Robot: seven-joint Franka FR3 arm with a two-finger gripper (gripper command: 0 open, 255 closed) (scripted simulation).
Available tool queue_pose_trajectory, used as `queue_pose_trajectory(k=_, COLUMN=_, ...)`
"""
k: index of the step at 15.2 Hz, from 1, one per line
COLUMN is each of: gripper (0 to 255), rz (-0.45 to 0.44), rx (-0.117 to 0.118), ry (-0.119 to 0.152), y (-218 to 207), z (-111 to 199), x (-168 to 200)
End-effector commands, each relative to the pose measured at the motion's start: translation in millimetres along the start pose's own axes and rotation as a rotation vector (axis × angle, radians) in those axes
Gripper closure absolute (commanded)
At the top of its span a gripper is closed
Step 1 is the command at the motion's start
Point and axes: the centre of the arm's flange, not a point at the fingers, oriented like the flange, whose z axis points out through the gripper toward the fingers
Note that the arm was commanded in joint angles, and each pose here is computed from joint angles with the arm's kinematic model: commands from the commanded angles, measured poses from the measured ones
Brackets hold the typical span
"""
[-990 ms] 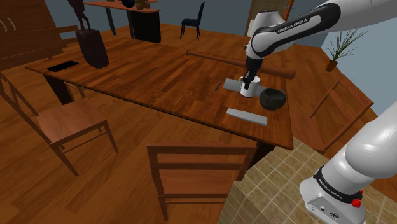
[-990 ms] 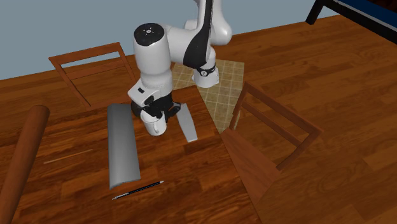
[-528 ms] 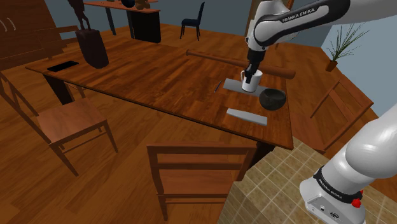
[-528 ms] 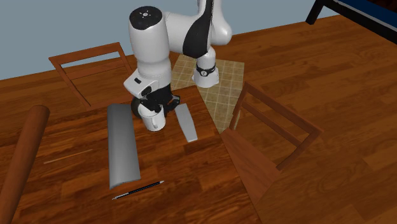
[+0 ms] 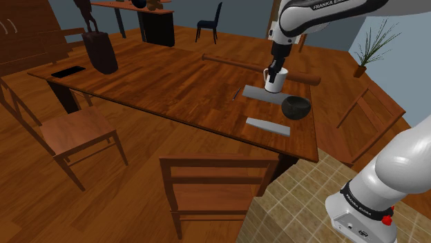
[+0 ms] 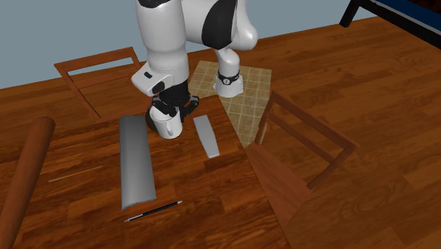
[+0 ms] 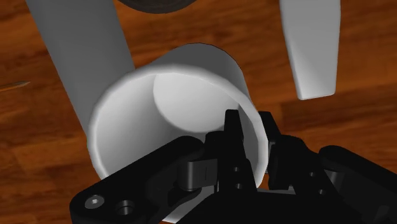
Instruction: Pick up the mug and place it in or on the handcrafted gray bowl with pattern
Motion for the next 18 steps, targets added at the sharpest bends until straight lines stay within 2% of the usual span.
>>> queue_pose_trajectory(k=1, gripper=255, rz=0.000, rx=0.000, ry=0.000, y=1.6, z=-12.4, x=0.8)
queue_pose_trajectory(k=5, gripper=255, rz=0.000, rx=0.000, ry=0.000, y=2.7, z=-30.7, x=0.8)
queue_pose_trajectory(k=15, gripper=255, rz=0.000, rx=0.000, ry=0.000, y=62.0, z=-50.1, x=-112.2)
queue_pose_trajectory(k=18, gripper=255, rz=0.000, rx=0.000, ry=0.000, y=61.0, z=-34.2, x=-112.3)
